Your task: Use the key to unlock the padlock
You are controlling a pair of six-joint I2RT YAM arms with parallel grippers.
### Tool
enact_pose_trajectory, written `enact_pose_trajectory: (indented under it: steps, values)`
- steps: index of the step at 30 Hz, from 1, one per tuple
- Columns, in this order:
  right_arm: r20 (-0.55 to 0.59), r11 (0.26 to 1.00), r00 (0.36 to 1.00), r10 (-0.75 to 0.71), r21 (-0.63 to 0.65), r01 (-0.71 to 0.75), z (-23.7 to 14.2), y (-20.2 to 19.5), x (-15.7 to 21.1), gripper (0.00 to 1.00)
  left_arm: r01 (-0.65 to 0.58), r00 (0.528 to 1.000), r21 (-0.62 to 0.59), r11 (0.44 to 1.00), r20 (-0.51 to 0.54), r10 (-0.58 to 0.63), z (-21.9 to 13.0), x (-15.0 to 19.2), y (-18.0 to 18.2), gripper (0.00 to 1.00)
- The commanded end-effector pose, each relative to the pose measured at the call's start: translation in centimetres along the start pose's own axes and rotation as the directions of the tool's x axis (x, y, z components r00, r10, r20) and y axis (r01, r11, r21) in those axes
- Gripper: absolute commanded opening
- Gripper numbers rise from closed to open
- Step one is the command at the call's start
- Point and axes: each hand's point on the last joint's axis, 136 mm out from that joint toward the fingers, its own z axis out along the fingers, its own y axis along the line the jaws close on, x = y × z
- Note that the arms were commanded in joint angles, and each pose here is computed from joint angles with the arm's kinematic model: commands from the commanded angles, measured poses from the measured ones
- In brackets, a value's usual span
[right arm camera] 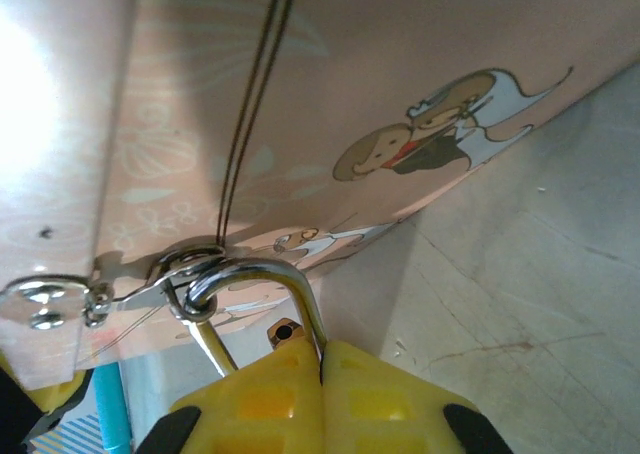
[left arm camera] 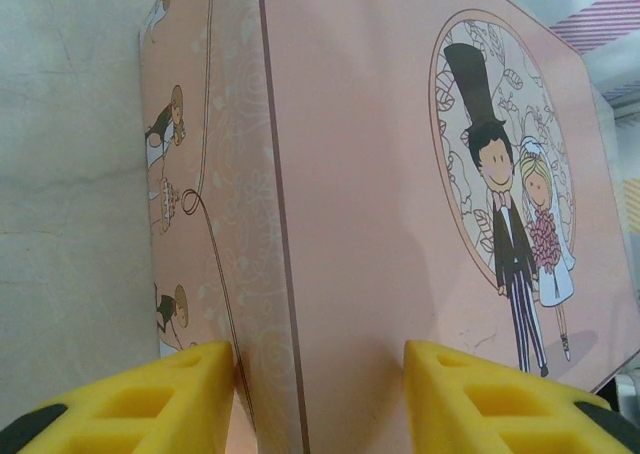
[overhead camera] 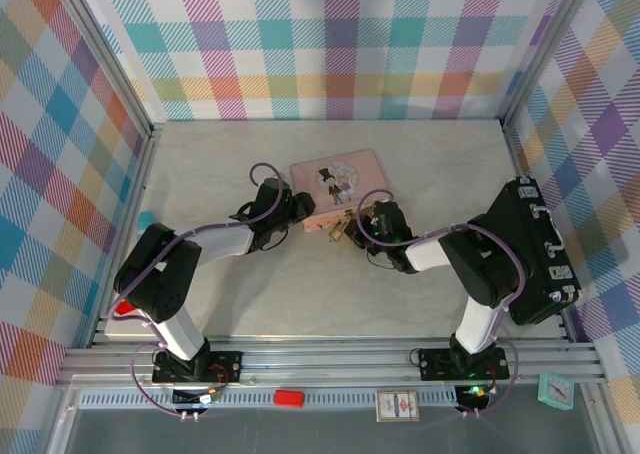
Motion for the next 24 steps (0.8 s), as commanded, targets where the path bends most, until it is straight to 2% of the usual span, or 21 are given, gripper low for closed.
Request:
enact_pose_trajectory:
  steps: [1, 6, 18, 23, 24]
  values:
    - [-0.042, 0.989, 0.995, 0.085, 0.126, -0.079, 0.2, -4.2, 1.4, 0.0, 0.009, 0.996, -0.043, 0.999, -0.092, -0.013, -0.2, 3.3, 1.3, 0.46]
    - [-0.005, 0.986, 0.995, 0.096, 0.137, -0.094, -0.2, -4.7, 0.8, 0.0, 0.015, 0.997, -0.052, 0.999, -0.074, -0.019, -0.6, 3.1, 1.4, 0.46]
    - [0.045, 0.992, 0.992, 0.122, 0.032, -0.123, -0.7, -4.0, -0.6, 0.0, 0.033, 0.998, -0.068, 0.997, -0.045, -0.036, -1.2, 2.6, 1.7, 0.46]
    - [0.041, 0.992, 0.993, 0.111, 0.053, -0.113, -0.7, -4.5, -0.5, 0.0, 0.039, 0.998, -0.063, 0.997, -0.039, -0.042, -1.3, 2.4, 1.5, 0.46]
    - [0.041, 0.993, 0.994, 0.102, 0.05, -0.104, -0.8, -4.5, -0.4, 0.04, 0.039, 0.998, -0.061, 0.997, -0.038, -0.041, -1.3, 2.3, 1.5, 0.46]
